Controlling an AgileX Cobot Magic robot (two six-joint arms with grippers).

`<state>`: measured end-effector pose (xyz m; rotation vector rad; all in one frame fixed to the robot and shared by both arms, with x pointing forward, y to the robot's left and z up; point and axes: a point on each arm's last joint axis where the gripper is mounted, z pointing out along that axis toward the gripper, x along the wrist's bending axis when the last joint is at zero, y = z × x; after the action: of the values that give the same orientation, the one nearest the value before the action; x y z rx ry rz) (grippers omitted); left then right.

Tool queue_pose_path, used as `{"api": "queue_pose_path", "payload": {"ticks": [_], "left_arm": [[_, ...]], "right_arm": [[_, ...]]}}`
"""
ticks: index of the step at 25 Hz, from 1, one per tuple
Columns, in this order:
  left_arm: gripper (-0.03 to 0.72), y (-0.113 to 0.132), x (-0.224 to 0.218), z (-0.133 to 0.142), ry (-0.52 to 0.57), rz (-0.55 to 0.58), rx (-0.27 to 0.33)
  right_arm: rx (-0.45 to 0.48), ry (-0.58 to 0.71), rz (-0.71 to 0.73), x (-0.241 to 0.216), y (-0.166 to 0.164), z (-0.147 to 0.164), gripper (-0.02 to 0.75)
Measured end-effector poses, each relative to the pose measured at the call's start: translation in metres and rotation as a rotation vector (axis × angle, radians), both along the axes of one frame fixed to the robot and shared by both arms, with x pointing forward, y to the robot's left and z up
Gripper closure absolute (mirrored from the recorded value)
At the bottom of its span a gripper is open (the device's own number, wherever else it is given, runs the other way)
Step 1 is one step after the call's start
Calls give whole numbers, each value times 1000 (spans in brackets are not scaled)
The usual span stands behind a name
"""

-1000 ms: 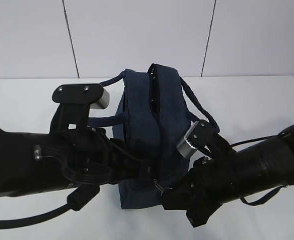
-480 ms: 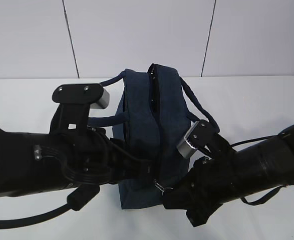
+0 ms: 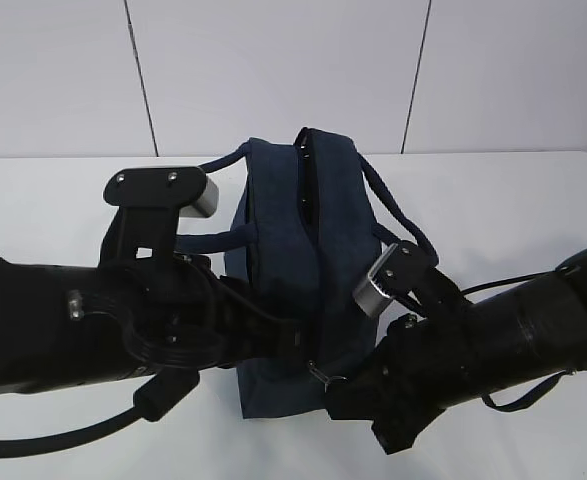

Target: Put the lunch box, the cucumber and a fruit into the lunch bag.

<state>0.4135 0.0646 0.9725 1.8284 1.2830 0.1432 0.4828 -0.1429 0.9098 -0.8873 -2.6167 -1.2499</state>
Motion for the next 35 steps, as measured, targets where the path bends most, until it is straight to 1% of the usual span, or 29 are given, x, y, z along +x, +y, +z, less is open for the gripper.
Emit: {"api": "queue_pose_path", "payload": {"ticks": [12,20,35], "left_arm": [[685,0,0,0,0,0,0],[686,0,0,0,-1,1,0],[686,0,0,0,-3,2,-1]], "right_arm": [[-6,-6,10,-1,0,3,751],[10,-55,13,-2,-1,17,751],[16,-50,14,-3,-1,18,751]]}}
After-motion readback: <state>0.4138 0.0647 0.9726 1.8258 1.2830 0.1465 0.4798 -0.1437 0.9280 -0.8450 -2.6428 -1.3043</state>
